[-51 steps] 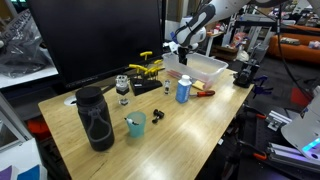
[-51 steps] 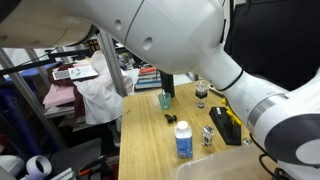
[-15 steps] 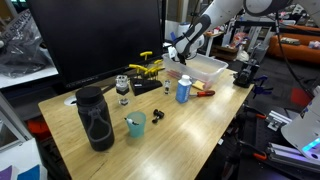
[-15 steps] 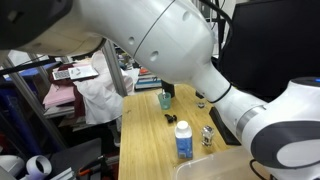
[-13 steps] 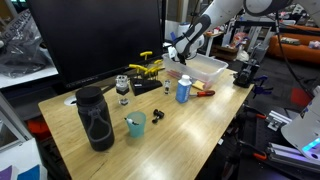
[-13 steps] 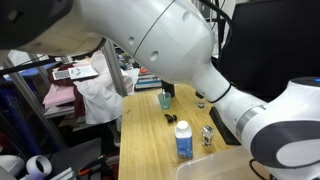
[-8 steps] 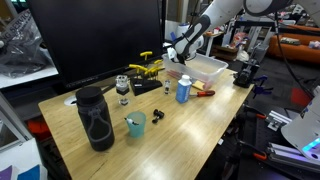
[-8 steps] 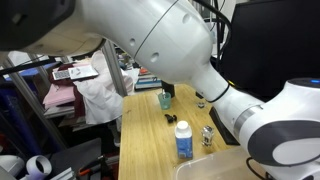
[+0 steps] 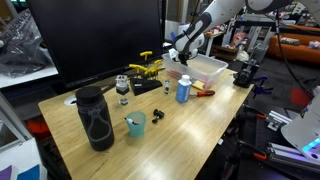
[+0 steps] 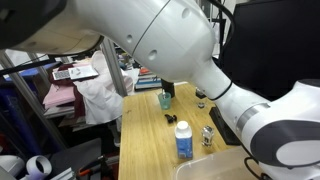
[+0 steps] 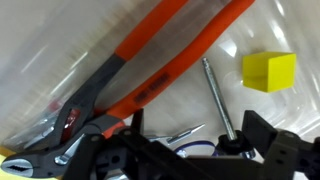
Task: Move the silver object from the storage box to the table
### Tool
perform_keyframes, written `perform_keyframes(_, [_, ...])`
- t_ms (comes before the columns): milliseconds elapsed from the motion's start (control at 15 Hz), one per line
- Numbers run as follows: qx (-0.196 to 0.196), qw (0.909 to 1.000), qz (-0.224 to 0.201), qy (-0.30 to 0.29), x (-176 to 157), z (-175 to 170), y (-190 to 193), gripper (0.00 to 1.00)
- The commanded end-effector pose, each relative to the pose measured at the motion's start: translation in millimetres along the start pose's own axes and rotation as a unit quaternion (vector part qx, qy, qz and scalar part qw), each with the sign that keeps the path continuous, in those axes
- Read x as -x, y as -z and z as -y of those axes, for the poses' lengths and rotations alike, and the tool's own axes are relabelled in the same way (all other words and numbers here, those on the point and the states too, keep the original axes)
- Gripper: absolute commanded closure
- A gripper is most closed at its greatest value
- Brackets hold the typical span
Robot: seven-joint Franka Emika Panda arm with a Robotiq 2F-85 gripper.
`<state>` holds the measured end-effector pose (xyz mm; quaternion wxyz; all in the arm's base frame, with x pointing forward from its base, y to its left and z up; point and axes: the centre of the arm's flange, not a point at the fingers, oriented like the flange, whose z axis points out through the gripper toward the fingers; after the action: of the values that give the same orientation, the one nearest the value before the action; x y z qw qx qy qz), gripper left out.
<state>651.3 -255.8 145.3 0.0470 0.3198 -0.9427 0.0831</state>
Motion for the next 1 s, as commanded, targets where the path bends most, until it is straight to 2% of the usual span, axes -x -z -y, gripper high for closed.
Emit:
perform_keyframes(0, [0.030,0.9995,0.013,-0.002,-7.8,1.7,-13.2,0.03])
perform_keyframes(133, [0.030,0.9993,0.018,-0.012,-8.9,5.2,-18.3,0.20])
perform_keyframes(200, [0.030,0.9992,0.022,-0.014,-9.2,5.9,-17.9,0.33])
perform_keyframes(467, [0.033,0.9988,0.026,-0.025,-10.3,7.1,-17.9,0.62])
perform_keyframes(600, [0.038,0.9987,0.025,-0.026,-9.5,5.2,-17.9,0.74])
perform_keyframes(733, [0.041,0.9986,0.023,-0.025,-8.3,3.7,-17.3,0.73])
perform_keyframes(867, [0.031,0.9988,0.021,-0.032,-8.9,3.4,-14.6,0.78])
perform_keyframes(933, [0.023,0.9988,0.017,-0.040,-9.3,2.9,-12.2,0.95])
